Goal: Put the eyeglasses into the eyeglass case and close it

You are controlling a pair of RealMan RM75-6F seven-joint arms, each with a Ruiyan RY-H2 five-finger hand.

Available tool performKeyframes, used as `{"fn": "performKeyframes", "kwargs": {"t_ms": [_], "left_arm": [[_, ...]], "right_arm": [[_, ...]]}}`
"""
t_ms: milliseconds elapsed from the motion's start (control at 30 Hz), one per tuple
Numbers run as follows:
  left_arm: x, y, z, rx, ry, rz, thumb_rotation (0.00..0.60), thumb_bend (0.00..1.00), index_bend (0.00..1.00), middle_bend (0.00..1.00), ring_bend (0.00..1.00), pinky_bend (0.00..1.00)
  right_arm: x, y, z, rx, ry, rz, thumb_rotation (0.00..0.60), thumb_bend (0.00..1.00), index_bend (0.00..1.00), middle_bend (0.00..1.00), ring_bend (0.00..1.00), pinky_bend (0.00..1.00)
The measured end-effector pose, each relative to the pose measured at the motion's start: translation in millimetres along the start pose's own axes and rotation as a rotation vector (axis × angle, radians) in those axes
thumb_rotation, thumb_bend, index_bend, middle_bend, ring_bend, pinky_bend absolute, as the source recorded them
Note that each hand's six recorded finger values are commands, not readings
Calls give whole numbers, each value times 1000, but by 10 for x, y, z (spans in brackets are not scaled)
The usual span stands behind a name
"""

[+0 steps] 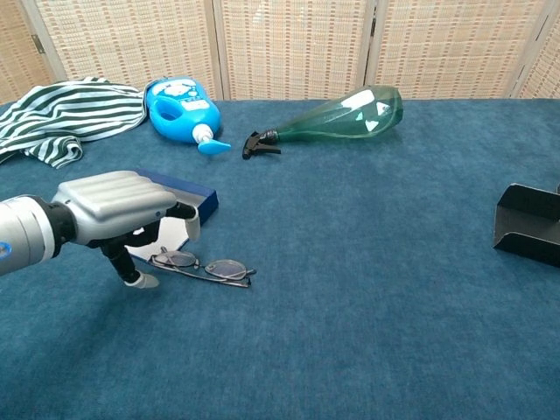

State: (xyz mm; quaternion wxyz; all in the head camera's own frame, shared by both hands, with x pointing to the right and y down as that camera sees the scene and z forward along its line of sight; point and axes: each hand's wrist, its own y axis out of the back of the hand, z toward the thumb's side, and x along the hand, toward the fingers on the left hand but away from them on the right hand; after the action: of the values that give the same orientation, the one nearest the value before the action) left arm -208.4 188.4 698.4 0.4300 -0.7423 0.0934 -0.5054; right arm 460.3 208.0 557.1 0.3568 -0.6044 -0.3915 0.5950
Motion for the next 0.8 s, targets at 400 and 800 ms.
{"fn": "performKeyframes", "kwargs": {"t_ms": [400,800], "left_arm": [[173,54,172,-87,-8,-12,600,381,413,1000,997,1000],[248,-1,245,-104,-9,-43,600,392,443,1000,997,1000]], "right_arm": [[43,12,-78,-4,-23,-4,600,281,100,248,196,206],[39,1,-110,-5,-30,1,600,282,99,249,200,206]]}}
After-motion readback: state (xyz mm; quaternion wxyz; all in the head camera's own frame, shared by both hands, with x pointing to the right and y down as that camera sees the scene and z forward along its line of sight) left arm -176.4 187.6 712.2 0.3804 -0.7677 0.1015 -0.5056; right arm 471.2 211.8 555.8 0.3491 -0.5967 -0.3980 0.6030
